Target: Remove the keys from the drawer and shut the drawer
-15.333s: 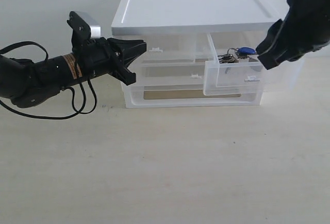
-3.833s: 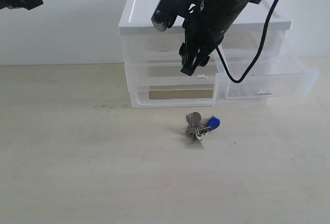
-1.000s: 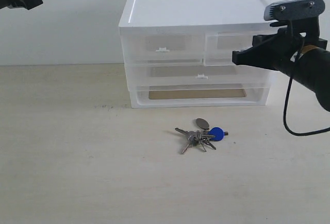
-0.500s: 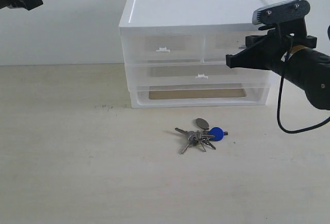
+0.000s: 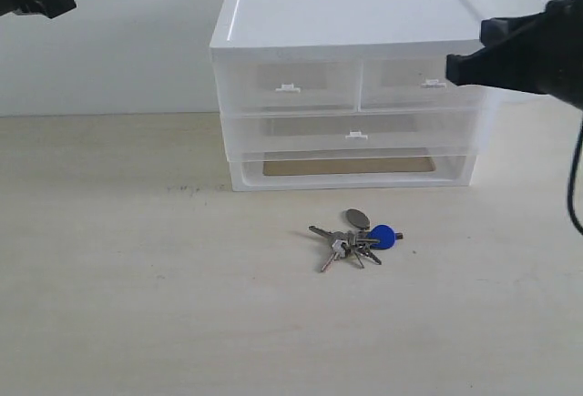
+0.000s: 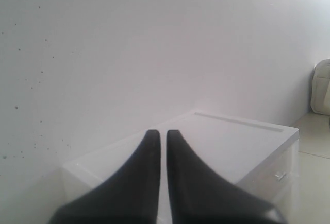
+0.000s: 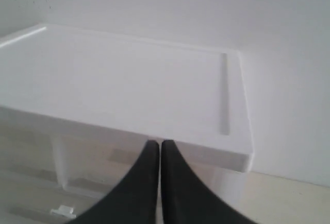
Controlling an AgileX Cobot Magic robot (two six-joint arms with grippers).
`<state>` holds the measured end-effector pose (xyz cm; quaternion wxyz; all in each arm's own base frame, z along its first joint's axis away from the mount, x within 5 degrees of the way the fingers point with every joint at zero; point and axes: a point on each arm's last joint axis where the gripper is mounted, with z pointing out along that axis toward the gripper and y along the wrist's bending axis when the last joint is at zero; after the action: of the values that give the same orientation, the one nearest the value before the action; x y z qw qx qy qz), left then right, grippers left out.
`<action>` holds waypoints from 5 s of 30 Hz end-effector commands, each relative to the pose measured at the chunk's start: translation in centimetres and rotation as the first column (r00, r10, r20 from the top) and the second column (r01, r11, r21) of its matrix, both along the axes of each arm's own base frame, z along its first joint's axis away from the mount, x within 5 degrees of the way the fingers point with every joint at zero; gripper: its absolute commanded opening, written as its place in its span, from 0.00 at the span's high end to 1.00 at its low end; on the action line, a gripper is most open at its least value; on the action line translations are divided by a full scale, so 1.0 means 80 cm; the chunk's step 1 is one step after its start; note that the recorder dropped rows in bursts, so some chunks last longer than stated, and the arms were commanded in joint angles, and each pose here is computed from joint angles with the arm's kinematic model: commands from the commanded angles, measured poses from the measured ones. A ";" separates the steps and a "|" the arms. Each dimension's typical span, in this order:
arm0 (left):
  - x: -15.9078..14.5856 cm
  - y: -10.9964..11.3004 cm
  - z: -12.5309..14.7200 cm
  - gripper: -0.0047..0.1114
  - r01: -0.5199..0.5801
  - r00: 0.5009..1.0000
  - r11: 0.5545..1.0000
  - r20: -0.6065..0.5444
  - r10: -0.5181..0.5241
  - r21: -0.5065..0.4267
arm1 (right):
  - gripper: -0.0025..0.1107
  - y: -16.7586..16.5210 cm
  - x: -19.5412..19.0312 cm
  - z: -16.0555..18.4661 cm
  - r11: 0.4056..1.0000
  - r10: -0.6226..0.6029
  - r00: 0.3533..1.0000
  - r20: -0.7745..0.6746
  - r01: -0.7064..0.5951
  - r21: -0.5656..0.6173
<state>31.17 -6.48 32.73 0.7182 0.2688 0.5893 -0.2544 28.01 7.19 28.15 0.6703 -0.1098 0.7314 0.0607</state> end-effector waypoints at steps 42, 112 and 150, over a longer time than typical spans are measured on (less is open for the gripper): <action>-0.280 0.005 -0.034 0.92 0.034 0.988 0.990 0.154 -0.013 -0.136 | 0.98 -0.076 -0.297 0.034 0.981 -0.007 0.947 0.321 -0.057 0.187; -0.341 0.065 -0.071 0.92 -0.419 0.864 0.803 0.085 0.496 -0.424 | 0.98 -0.074 -0.293 0.007 0.994 0.020 0.995 0.099 -0.030 0.103; -0.321 0.079 -0.175 0.92 -0.638 0.685 0.715 -0.214 0.696 0.286 | 0.98 -0.073 -0.293 0.006 0.994 0.021 0.996 0.088 -0.030 0.106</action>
<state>5.38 -0.12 18.45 0.6155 0.0638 0.7842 0.0454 4.54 1.35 28.65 0.7042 -0.0850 0.6966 0.1078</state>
